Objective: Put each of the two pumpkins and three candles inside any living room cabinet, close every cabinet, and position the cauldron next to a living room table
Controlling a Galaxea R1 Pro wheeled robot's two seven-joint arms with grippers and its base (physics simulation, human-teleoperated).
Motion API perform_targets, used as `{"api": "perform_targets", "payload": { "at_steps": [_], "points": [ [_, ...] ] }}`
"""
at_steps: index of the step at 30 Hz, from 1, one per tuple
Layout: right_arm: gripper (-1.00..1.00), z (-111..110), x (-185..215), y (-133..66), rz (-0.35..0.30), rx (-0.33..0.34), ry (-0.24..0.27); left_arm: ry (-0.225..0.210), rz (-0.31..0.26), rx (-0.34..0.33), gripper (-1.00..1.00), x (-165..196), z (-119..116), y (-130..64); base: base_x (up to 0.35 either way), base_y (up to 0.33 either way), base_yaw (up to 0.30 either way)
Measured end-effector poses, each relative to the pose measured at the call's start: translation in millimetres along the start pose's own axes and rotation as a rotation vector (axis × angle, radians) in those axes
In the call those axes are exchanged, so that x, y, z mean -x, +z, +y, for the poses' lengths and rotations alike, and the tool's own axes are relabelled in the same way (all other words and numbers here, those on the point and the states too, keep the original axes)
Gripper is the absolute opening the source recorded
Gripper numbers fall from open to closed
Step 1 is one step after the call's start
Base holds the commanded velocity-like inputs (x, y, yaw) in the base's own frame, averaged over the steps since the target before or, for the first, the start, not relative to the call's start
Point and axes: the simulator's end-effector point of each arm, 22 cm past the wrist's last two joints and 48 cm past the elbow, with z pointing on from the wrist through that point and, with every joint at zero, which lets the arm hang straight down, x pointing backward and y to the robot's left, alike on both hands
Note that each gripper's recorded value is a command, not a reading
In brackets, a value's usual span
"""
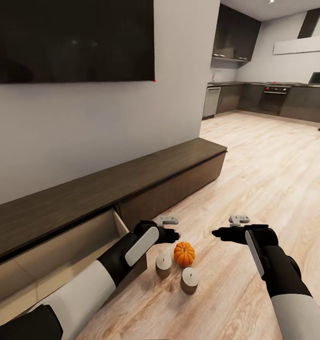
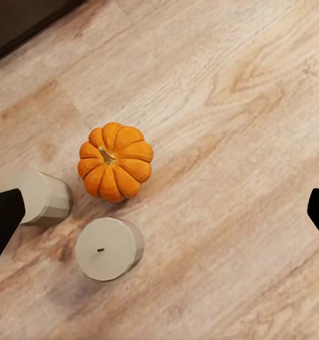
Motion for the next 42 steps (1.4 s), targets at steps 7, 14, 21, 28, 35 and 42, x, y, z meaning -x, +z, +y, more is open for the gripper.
{"api": "perform_targets", "payload": {
  "at_steps": [7, 14, 21, 28, 35, 42],
  "points": [
    [1.0, -0.5, 0.2, 0.3, -0.002, -0.001, 0.0, -0.104, 0.006, 0.041, 1.0, 0.0, 7.0, -2.5, 0.0, 0.0, 0.0],
    [1.0, 0.7, 0.0, 0.5, -0.001, 0.0, -0.001, -0.149, -0.047, 0.046, 1.0, 9.6, 9.2, -1.6, 0.034, -0.018, 0.0],
    [1.0, 0.8, 0.0, 0.5, -0.001, 0.0, -0.001, -0.165, -0.069, 0.061, 1.0, 11.2, 14.9, 0.7, 0.113, -0.089, 0.0],
    [1.0, 0.5, -0.2, 0.8, -0.001, -0.001, -0.001, -0.139, -0.075, 0.069, 1.0, 7.3, 11.6, 2.2, 0.006, -0.004, 0.0],
    [1.0, 0.5, -0.2, 0.8, -0.001, -0.001, -0.001, -0.137, -0.078, 0.072, 1.0, 7.5, 12.2, 2.2, 0.0, 0.0, 0.0],
    [1.0, 0.7, 0.1, 0.5, -0.001, 0.001, 0.0, -0.137, -0.075, 0.078, 1.0, 6.5, 14.7, 3.1, 0.004, 0.0, 0.0]
  ]
}}
